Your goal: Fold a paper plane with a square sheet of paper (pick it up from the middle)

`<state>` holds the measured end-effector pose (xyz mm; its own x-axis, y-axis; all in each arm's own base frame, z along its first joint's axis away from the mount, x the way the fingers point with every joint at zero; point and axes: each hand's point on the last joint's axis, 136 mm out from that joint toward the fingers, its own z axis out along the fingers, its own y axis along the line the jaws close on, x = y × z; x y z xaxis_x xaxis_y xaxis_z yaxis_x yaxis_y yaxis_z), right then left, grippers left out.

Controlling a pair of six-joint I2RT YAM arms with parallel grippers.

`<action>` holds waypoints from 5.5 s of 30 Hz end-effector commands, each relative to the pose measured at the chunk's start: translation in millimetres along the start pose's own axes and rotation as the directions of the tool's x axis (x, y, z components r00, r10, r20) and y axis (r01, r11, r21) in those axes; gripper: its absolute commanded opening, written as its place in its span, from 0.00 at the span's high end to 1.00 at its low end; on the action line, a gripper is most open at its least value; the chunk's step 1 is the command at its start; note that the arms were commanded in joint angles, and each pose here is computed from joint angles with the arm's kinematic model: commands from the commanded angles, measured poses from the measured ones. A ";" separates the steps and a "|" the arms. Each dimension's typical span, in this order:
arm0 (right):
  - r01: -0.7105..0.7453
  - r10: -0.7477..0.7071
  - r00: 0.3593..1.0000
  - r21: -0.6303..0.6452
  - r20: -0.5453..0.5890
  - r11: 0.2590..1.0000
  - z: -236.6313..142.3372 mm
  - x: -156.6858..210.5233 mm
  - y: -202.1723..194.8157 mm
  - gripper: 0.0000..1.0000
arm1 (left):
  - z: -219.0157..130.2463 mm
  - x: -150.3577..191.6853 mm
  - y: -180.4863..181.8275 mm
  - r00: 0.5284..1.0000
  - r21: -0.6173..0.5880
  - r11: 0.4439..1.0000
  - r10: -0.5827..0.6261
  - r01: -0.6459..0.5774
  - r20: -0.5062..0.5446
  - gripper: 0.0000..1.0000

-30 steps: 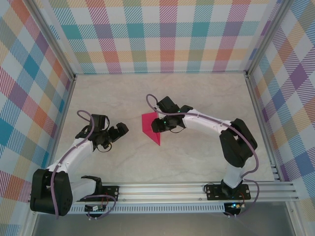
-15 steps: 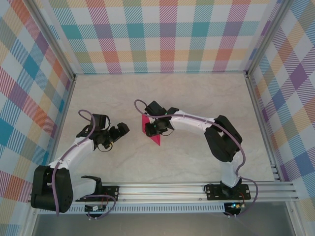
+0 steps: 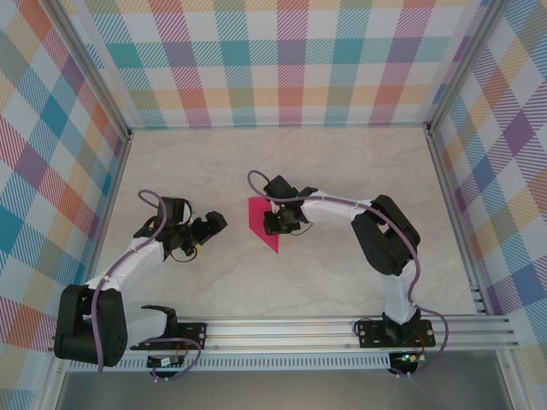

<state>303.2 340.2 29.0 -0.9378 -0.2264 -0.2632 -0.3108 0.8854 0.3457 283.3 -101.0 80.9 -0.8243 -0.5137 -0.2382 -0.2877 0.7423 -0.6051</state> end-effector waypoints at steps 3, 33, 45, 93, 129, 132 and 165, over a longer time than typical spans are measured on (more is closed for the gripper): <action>-0.080 0.079 0.996 -0.026 -0.029 0.996 15.1 10.4 -13.3 0.79 | 3.3 1.4 -8.0 1.000 0.068 0.998 0.010 -0.008 -0.017 0.05; -0.298 0.286 0.954 -0.200 -0.089 0.933 17.0 22.2 -37.7 0.79 | 90.8 36.3 -79.5 0.992 0.138 0.990 0.052 -0.036 -0.111 0.49; -0.294 0.280 0.955 -0.203 -0.096 0.934 17.0 25.5 -38.1 0.81 | 113.0 28.7 -81.4 0.990 0.080 0.994 0.082 -0.073 -0.116 0.51; 0.556 -0.483 0.644 0.071 0.593 0.828 -84.3 10.0 12.7 0.37 | 87.6 37.8 -123.3 0.999 0.030 0.999 0.018 -0.016 -0.045 0.92; 0.653 -0.662 0.413 0.302 0.626 0.694 -16.3 8.7 23.8 0.76 | 81.7 40.6 -122.5 0.998 0.003 0.999 -0.046 0.047 -0.050 0.93; 0.646 -0.648 0.428 0.289 0.630 0.707 -17.1 8.7 23.9 0.76 | 81.7 40.3 -121.6 0.998 -0.001 0.999 -0.045 0.045 -0.047 0.93; 0.594 -0.500 0.551 0.106 0.669 0.797 -19.2 -4.6 27.4 0.74 | 80.5 41.2 -117.5 0.998 -0.011 1.000 -0.029 0.029 -0.051 0.90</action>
<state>292.9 349.1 46.3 -0.2484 -0.3368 -0.9082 -0.7821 0.6229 -0.0171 322.1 -237.6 68.5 -0.8323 -0.5307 -0.1602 -0.3500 0.7272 -0.5905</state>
